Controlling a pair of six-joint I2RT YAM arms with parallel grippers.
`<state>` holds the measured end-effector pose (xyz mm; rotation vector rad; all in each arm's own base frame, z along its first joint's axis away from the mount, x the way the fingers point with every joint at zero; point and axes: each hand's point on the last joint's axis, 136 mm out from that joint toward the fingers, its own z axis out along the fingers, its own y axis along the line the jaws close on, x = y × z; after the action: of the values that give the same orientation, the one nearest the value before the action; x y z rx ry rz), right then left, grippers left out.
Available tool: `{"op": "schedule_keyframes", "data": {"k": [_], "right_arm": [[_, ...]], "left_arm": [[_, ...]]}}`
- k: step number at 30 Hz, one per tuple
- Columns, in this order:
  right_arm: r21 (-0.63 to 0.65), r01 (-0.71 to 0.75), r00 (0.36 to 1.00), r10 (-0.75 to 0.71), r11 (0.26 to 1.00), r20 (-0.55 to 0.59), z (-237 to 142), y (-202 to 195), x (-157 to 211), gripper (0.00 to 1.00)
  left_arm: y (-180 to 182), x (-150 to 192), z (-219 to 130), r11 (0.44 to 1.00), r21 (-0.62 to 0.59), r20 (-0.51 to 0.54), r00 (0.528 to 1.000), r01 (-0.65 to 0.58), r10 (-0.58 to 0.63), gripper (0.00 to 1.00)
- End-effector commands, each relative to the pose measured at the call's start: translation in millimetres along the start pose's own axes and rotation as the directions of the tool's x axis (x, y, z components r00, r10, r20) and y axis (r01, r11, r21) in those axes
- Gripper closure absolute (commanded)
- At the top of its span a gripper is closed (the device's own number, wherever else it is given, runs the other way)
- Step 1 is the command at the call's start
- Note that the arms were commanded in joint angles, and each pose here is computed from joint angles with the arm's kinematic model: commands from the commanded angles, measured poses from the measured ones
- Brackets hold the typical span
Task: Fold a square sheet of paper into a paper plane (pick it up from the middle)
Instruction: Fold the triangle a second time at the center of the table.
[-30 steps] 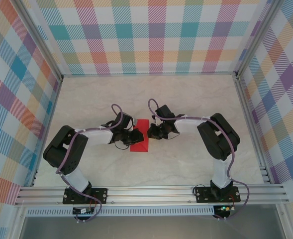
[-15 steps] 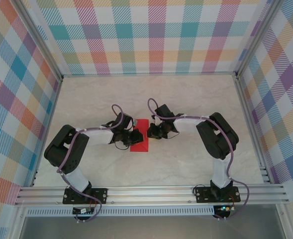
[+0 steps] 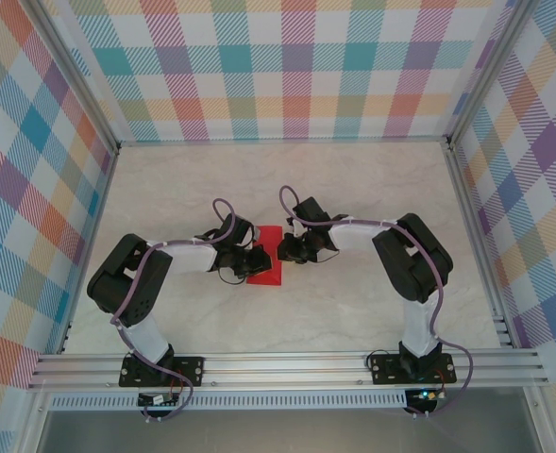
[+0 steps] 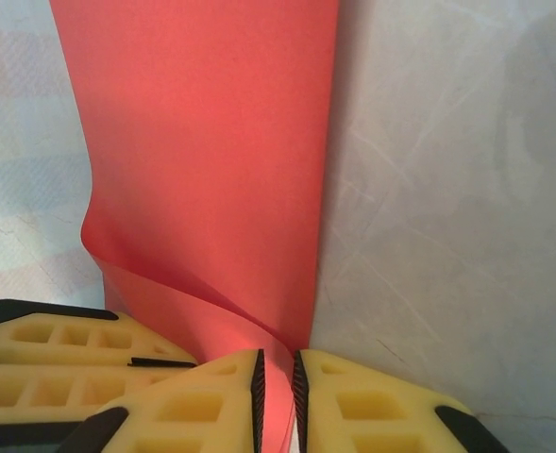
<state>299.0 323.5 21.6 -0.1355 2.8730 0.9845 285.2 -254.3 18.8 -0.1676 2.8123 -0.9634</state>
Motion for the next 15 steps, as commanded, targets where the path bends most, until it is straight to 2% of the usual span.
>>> {"op": "schedule_keyframes", "data": {"k": [1,6,15], "right_arm": [[-0.002,0.022,0.998,-0.021,1.000,0.062,-19.0,11.3,-7.6,0.80],[0.001,0.022,0.997,-0.022,1.000,0.069,-26.9,10.8,-2.6,0.79],[-0.061,0.010,1.000,-0.011,0.998,-0.008,-24.9,19.4,23.6,0.84]], "left_arm": [[11.3,-4.6,1.1,0.998,-0.059,0.016,0.999,0.039,-0.038,0.88],[12.3,-5.2,1.4,0.997,-0.064,0.019,0.999,0.050,-0.049,0.88],[14.5,-4.4,2.1,0.996,-0.070,0.019,0.998,0.058,-0.057,0.89]]}}
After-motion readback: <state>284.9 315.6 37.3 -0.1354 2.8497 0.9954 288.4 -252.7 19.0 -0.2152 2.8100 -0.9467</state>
